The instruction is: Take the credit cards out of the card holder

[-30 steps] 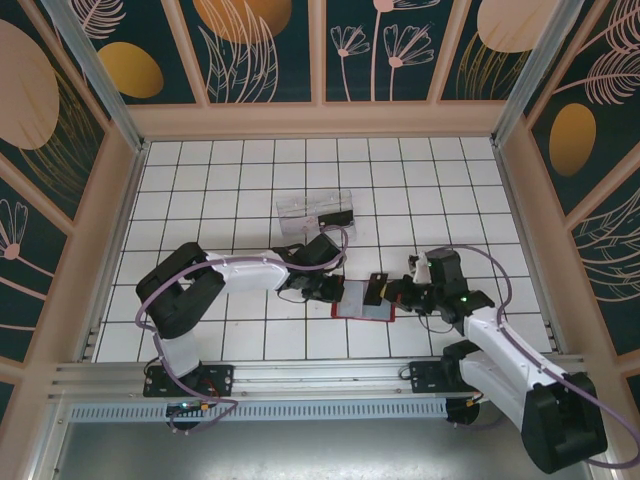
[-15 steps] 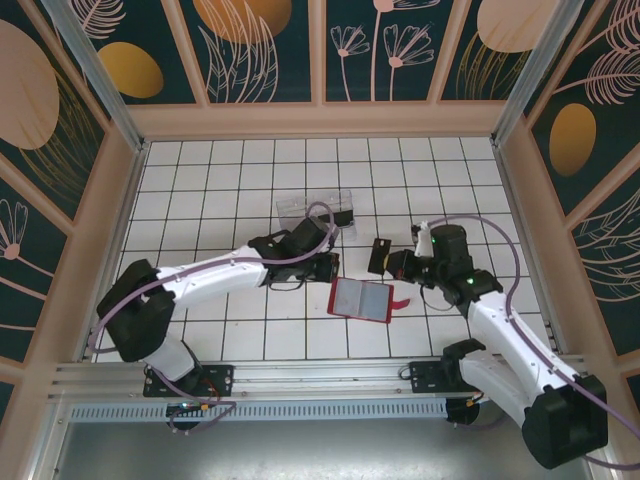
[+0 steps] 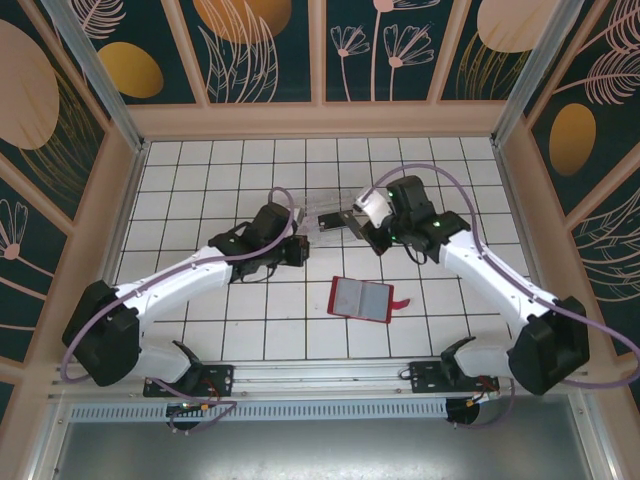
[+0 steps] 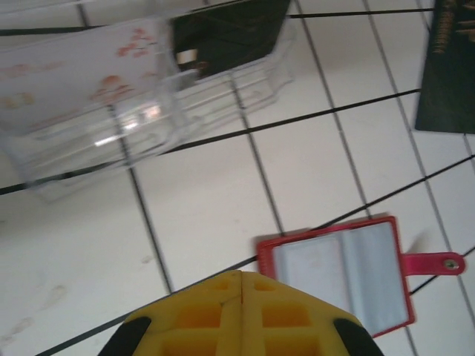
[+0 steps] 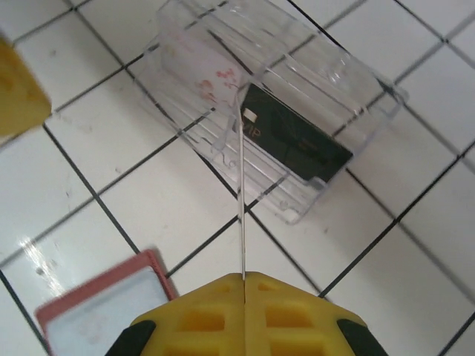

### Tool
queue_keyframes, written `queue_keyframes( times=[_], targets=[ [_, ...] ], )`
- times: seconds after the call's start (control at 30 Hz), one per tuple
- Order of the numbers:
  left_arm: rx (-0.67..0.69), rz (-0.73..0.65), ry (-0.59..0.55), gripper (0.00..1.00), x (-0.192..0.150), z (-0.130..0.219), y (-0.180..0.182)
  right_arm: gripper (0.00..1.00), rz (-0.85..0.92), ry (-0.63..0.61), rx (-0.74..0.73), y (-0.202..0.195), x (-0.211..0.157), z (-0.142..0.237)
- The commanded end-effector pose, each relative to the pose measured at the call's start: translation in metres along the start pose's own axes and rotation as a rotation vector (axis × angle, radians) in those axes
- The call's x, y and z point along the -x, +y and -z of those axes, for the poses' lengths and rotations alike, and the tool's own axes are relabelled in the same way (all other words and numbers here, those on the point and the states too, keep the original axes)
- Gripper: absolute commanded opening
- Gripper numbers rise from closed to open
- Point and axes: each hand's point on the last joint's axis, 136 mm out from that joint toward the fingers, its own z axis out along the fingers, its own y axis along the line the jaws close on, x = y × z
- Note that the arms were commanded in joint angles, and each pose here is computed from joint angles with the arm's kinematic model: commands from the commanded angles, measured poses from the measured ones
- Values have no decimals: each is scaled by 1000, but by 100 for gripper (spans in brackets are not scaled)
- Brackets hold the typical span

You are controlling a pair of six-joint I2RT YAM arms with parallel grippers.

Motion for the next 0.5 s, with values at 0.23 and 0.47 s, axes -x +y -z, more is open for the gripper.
queue_keyframes(
  times=[0.23, 0.47],
  targets=[
    [245, -110, -96, 0, 32, 33, 74, 0, 796, 377, -14, -4, -25, -24],
    [376, -196, -142, 0, 51, 43, 93, 0, 931, 450, -20, -22, -17, -43]
  ],
)
